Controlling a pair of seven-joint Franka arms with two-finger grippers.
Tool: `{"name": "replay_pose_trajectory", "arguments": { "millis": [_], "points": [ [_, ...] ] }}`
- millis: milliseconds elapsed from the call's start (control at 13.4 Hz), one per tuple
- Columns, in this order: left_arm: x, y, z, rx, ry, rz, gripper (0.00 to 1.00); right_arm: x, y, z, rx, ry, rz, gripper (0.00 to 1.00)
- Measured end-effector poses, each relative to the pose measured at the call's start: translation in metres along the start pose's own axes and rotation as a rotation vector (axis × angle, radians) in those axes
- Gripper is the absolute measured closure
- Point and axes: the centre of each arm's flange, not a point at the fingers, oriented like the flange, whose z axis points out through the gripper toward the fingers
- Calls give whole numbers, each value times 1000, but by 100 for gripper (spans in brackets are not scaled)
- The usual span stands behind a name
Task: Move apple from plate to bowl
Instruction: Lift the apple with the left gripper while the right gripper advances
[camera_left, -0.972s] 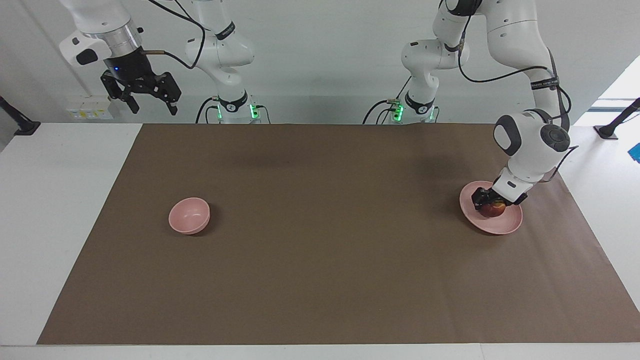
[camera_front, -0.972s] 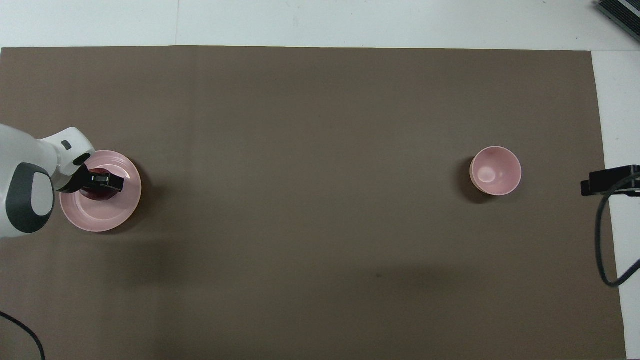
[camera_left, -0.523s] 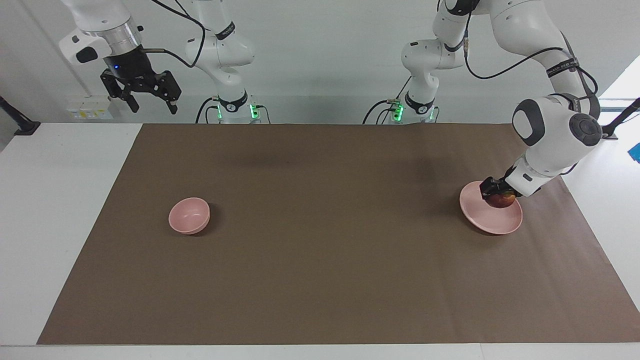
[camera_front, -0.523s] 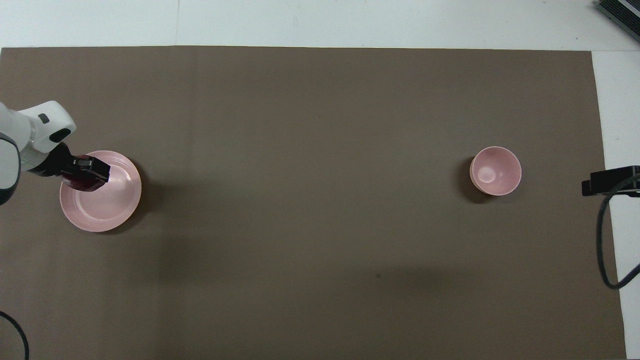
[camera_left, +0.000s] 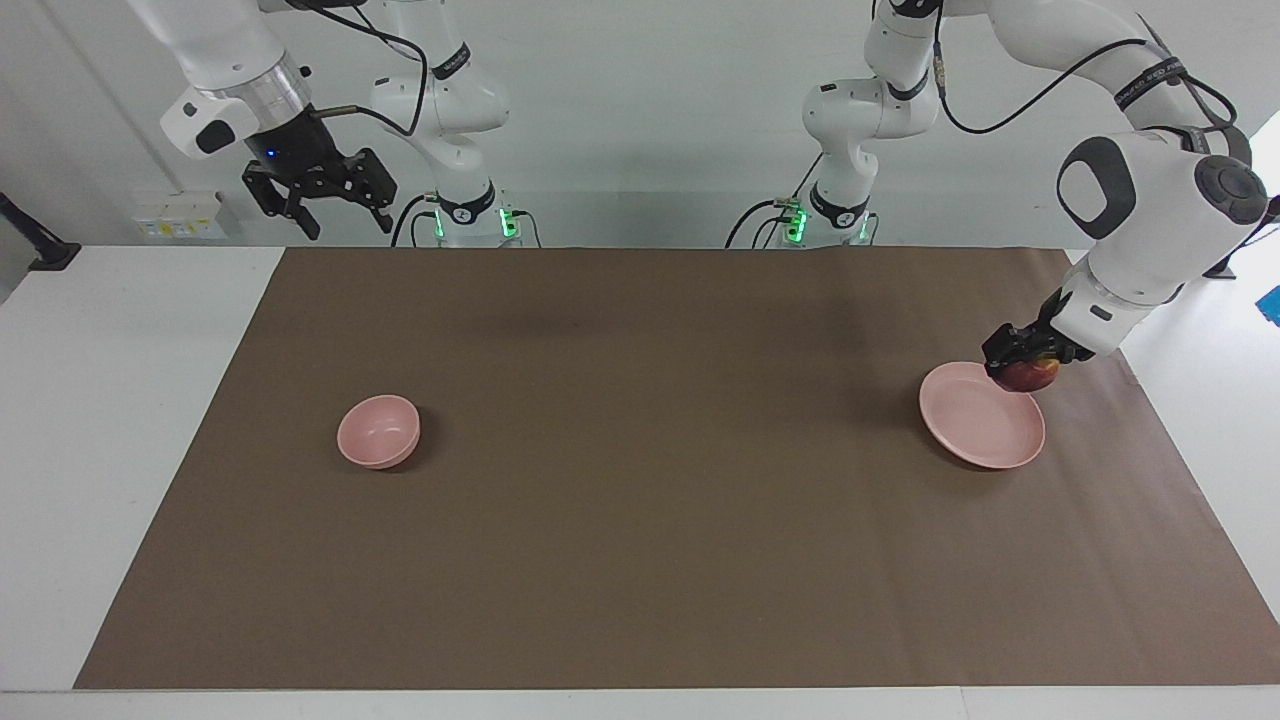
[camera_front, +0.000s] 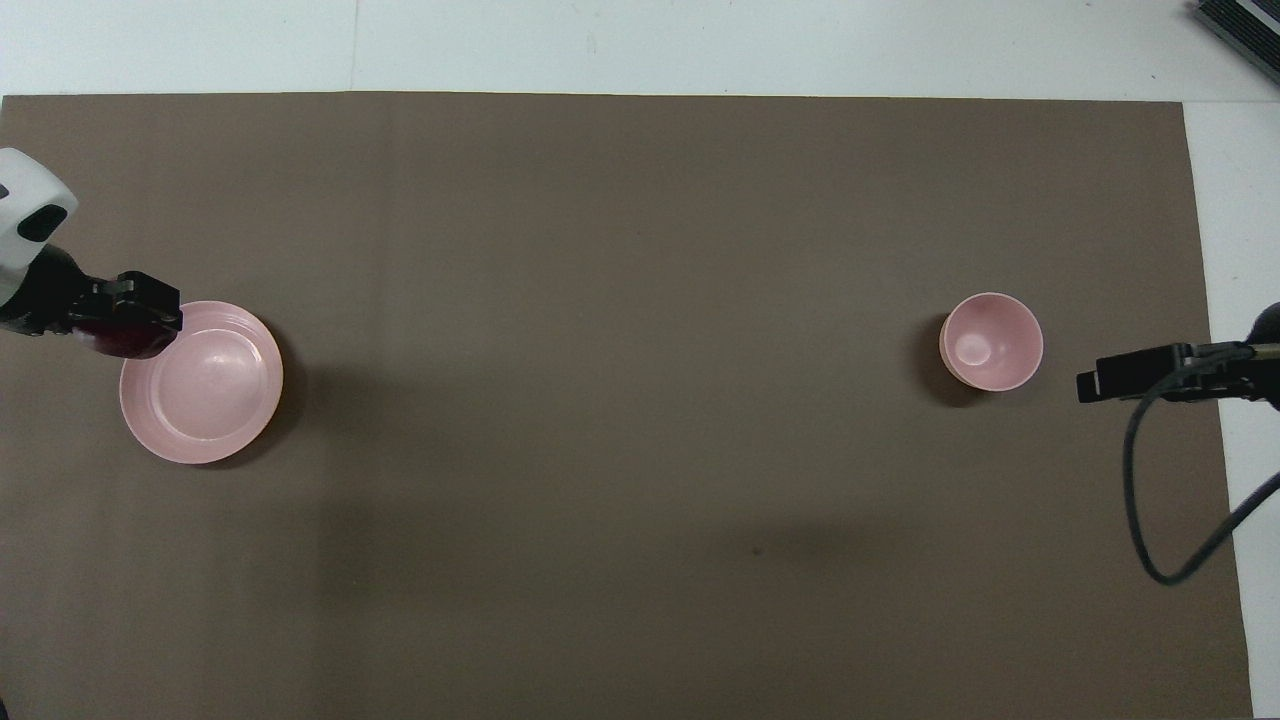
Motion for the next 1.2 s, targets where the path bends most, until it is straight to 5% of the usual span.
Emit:
{"name": "replay_pose_trajectory", "arguments": {
  "millis": [598,747,1196],
  "points": [
    [-1,16,2,-10,-6,-141,22,5,-35,51,203,-28,-108,0],
    [-9,27,8,-16,-70,-145,22,6,-37,60,259,-24,-125,0],
    [-37,81,19,-179,-288,-122,22,5,-49,68,427,-21,-150,0]
  ]
}}
